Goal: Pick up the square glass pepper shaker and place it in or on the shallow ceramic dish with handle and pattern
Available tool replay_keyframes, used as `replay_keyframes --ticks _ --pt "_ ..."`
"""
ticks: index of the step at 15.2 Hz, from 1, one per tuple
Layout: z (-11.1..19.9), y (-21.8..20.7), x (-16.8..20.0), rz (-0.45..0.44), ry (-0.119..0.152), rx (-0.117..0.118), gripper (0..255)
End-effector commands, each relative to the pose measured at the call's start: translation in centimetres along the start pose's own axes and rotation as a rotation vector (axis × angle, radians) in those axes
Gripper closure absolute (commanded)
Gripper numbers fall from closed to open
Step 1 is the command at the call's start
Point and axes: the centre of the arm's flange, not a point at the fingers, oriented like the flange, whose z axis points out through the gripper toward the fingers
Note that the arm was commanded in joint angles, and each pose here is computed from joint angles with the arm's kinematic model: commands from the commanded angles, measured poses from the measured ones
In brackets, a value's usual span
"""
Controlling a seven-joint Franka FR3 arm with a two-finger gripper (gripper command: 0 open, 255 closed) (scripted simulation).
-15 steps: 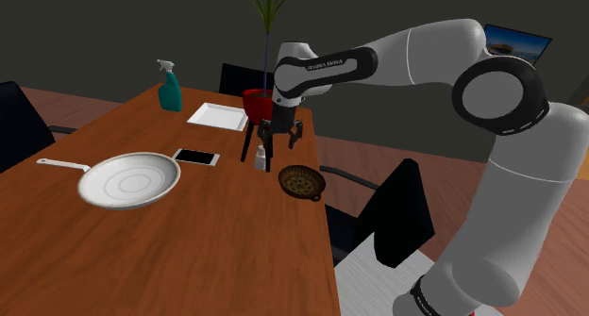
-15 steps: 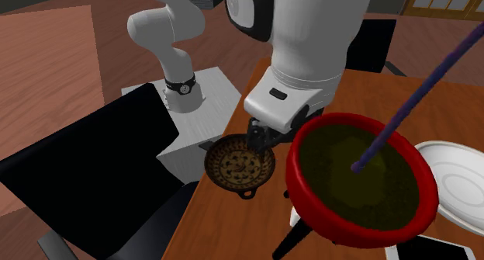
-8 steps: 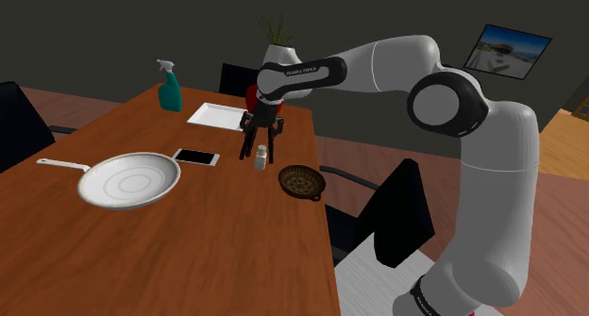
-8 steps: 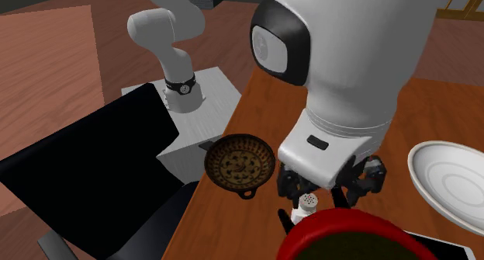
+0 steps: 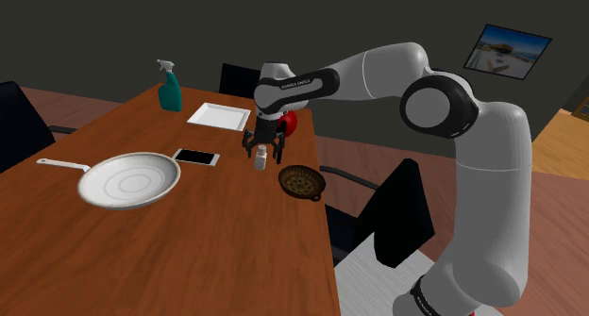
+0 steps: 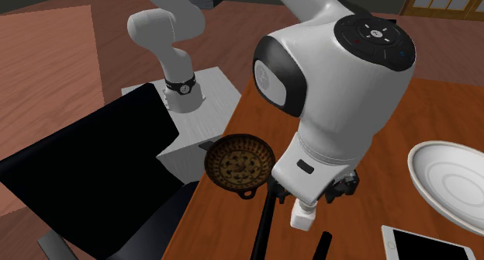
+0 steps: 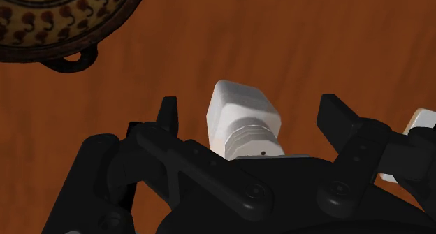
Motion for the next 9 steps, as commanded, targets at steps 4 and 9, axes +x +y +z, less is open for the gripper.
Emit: replay_keyframes --ticks 4,9 --pt "0.1 0.01 -0.01 0.0 0.0 0.0 0" --pt "0.09 0.01 -0.03 0.0 0.0 0.0 255"
